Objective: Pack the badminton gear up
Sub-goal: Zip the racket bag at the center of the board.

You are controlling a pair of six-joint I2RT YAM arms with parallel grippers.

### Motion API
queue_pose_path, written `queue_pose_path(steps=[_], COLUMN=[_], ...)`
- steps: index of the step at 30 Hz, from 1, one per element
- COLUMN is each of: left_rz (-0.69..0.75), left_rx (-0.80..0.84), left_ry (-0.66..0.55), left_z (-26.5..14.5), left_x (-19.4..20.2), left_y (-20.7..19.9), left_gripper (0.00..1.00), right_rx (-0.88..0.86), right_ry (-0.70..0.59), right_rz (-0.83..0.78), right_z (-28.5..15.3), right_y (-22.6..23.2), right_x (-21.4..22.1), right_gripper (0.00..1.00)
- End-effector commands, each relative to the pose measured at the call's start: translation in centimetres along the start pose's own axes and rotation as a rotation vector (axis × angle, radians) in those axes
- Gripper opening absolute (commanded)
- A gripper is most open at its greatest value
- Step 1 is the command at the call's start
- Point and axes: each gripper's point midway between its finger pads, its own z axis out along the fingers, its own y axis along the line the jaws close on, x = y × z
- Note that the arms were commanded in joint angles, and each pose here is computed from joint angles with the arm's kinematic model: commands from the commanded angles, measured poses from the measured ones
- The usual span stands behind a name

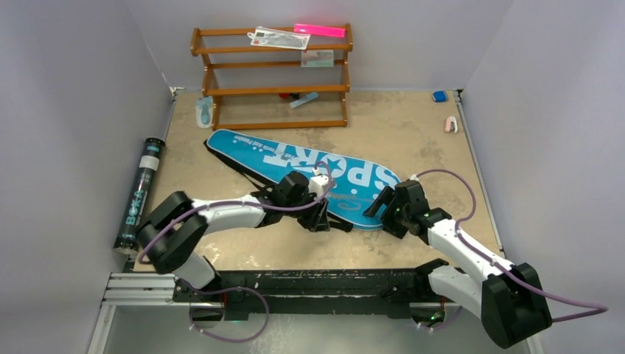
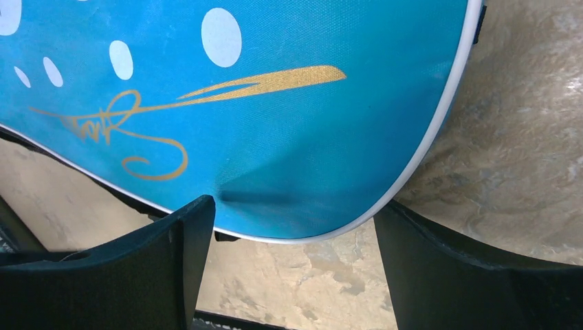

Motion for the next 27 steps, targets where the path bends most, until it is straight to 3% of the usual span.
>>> queue_pose_path(steps=[1, 3, 4, 13, 27], left_rz=[0.102, 0.126, 0.123, 0.128, 0.110], left_rx=[-0.018, -0.037, -0.059, -0.198, -0.074], left_ry=[-0.183, -0.189, -0.165, -0.094, -0.012], left_z=[-3.1, -3.0, -2.7, 0.7, 3.0], left_x=[-4.9, -6.0, -6.1, -5.6, -0.2], left_y=[-1.7, -1.6, -1.2, 2.8, 2.5], left_gripper=[0.24, 0.02, 0.00, 0.00, 0.00], right_rx=[-0.020, -0.022, -0.022, -0.012, -0.014], right_ry=[-0.004, -0.013, -0.017, -0.031, -0.003], right_rz=[0.017, 0.015, 0.012, 0.020, 0.039], right_z=[0.5, 0.4, 0.3, 0.1, 1.1], right_y=[0.2, 0.2, 0.3, 0.1, 0.2], right_x=[0.0, -0.1, -0.2, -0.4, 0.0], right_gripper=[0.86, 0.85, 0.85, 0.83, 0.81])
